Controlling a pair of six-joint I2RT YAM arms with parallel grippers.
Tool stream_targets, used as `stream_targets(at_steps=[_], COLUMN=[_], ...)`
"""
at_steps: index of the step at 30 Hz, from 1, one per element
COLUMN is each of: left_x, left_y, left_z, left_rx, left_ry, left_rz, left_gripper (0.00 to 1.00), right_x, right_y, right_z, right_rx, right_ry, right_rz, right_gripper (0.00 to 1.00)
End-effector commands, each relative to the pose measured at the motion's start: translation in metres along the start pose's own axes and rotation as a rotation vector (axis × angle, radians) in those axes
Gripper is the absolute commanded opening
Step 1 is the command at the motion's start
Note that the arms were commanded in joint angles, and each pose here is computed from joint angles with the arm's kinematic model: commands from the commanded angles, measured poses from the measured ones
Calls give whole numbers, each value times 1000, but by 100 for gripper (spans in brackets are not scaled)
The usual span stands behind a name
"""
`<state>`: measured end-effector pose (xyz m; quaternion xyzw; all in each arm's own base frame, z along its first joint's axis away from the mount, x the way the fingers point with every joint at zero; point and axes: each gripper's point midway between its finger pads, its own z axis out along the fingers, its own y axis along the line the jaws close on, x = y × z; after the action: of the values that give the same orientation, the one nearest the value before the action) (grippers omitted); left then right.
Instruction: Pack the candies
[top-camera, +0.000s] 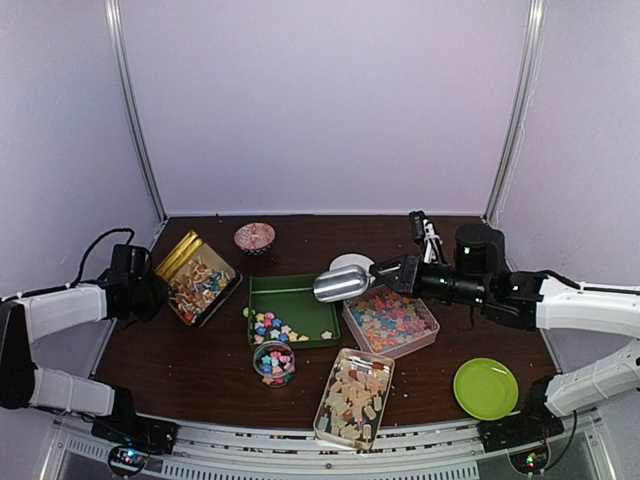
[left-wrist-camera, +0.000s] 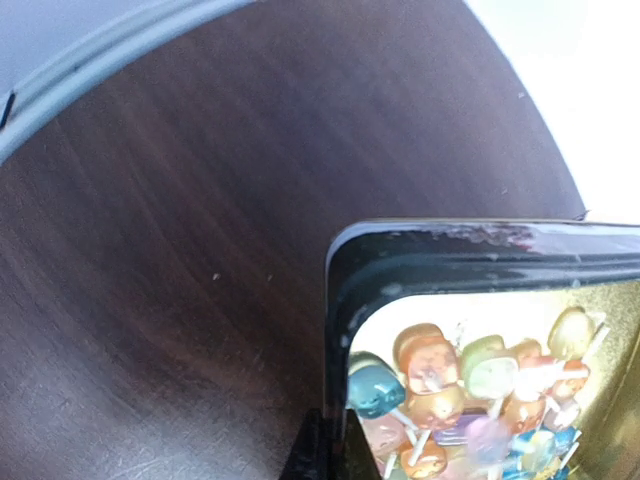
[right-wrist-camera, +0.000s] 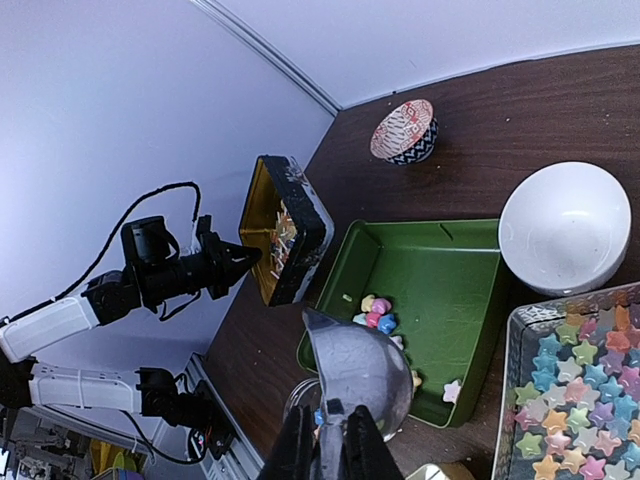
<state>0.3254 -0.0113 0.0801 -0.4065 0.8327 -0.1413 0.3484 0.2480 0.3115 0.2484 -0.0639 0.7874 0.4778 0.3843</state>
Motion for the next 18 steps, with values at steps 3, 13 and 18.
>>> stream_targets(at_steps=[3, 13, 18], left_x=[-43, -17, -11], left_y=[-42, 8, 28], left_z=[-23, -32, -42], left_rx=[146, -17, -91], left_ry=[-153, -85, -78], left_rz=[13, 28, 50], left_gripper=[0, 0, 0], right_x=[-9, -12, -1], right_y=[45, 114, 128], right_z=[17, 98, 158], right_rx=[-107, -134, -109], right_ry=[32, 138, 189], right_rz=[-66, -219, -266], right_gripper=[0, 0, 0])
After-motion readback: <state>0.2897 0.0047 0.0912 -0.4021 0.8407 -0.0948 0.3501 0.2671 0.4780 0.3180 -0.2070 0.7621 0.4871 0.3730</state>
